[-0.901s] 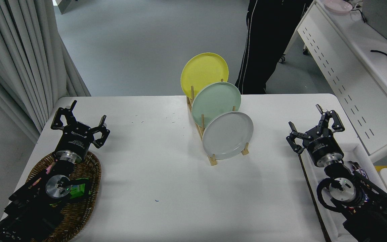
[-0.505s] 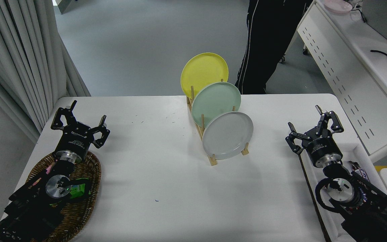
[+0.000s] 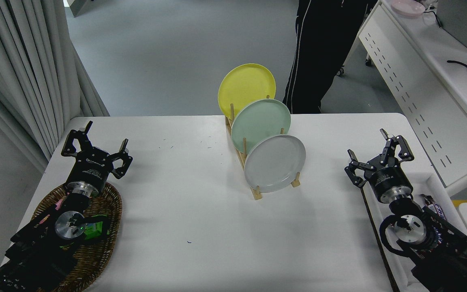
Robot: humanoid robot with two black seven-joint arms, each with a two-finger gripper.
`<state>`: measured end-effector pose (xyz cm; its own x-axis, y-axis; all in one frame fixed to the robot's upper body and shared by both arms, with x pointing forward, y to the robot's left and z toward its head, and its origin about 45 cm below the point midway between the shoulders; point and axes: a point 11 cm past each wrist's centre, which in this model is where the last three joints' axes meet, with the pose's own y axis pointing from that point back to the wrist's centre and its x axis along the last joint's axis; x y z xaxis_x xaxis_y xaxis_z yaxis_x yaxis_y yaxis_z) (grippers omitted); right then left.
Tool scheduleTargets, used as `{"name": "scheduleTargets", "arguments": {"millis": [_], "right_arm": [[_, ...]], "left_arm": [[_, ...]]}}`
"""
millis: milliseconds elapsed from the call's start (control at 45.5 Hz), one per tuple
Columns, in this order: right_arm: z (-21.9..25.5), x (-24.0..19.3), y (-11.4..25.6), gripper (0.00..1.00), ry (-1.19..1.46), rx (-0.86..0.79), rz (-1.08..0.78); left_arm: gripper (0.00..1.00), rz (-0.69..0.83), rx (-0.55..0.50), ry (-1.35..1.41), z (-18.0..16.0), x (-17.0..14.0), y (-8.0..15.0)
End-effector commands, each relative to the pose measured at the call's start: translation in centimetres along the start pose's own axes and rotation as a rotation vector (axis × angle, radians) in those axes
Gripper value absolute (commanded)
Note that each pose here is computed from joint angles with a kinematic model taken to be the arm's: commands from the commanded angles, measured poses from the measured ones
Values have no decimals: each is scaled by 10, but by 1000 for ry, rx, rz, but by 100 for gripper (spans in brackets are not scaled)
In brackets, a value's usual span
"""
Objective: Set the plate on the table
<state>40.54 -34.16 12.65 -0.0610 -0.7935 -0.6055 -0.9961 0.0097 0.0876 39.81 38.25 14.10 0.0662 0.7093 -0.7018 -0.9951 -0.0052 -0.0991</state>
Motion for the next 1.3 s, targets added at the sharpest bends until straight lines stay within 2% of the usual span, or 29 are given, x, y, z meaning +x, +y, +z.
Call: {"name": "scheduleTargets", "arguments": {"millis": [0, 220, 615, 769, 945, 1143, 1275], "right_arm": [[-3, -1, -3, 100, 14, 3, 16], [4, -4, -1, 100, 58, -36, -1], [-12, -28, -14, 100, 385, -219, -164], [-33, -32, 1, 100, 574, -336, -263], [-35, -46, 6, 100, 591, -373, -322], [-38, -92, 0, 100, 599, -389, -418], [-36, -102, -5, 100, 552, -468, -384]], "left_arm": [[100, 0, 0, 1, 0, 0, 0], [100, 0, 0, -2, 0, 0, 0], [100, 0, 0, -1, 0, 0, 0], [100, -1, -1, 0, 0, 0, 0], [100, 0, 0, 1, 0, 0, 0], [100, 0, 0, -2, 0, 0, 0], [100, 0, 0, -2, 0, 0, 0]]}}
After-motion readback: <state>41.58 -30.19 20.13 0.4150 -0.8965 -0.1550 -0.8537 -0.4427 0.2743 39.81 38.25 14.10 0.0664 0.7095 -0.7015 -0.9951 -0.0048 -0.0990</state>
